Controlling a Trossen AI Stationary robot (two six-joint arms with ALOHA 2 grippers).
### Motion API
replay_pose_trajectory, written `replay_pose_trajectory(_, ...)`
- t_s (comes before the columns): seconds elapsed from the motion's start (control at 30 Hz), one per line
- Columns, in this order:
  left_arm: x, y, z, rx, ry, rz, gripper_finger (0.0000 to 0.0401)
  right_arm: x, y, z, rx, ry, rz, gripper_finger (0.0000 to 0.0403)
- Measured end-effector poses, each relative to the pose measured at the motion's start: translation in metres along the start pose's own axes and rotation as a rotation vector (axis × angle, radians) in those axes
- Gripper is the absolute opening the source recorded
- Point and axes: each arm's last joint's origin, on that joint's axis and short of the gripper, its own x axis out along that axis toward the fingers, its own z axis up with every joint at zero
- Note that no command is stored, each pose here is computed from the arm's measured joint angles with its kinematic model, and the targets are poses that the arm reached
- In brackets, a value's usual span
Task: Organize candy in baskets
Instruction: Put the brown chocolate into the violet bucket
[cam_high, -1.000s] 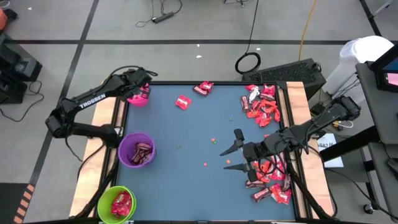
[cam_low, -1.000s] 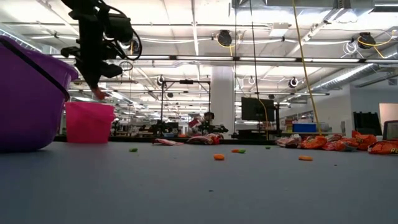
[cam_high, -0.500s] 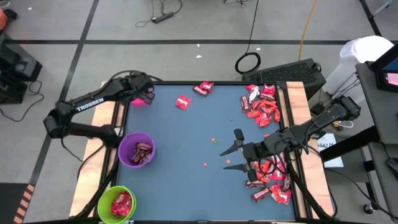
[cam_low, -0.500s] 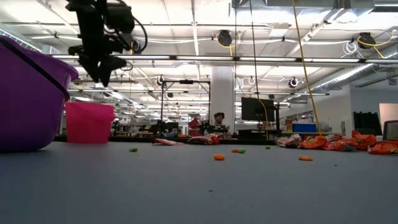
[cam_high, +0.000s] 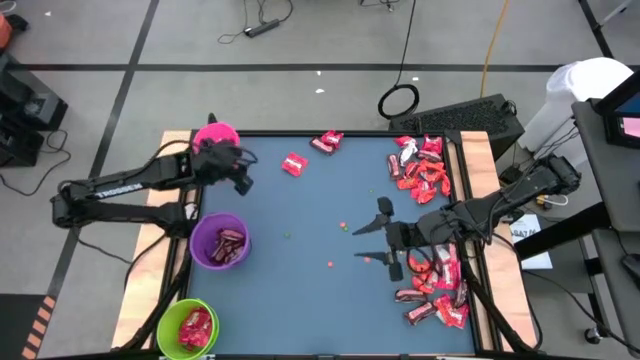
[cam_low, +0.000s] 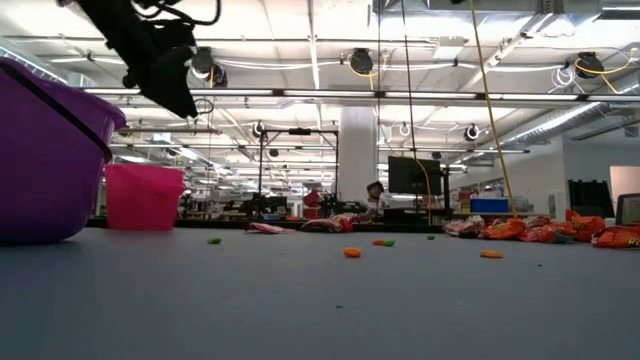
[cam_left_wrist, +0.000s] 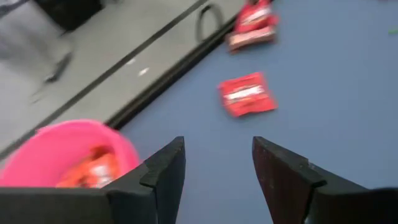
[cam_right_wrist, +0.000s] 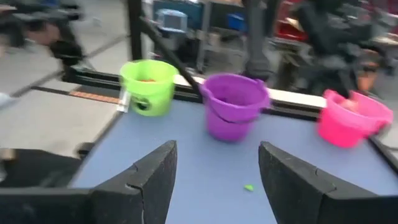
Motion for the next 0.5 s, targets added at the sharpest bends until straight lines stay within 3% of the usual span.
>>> replay_pose_trajectory(0.23, -0.025, -0.003, -0.011, -0.064, -0.288, -0.269, 0.0191, 0.004, -0.020, -0.006, -0.004, 0.065, -0.167, 0.0215)
replay_pose_trajectory(0.37, -0.034, -0.010, -0.014, -0.002, -0.450, -0.432, 0.0191, 0.006, -0.036, -0.011, 0.012, 0.111, -0.264, 0.0215)
replay_pose_trajectory(0.5, -0.033, -0.018, -0.024, 0.062, -0.542, -0.495, 0.0191, 0.007, -0.054, -0.017, 0.068, 0.163, -0.335, 0.0215)
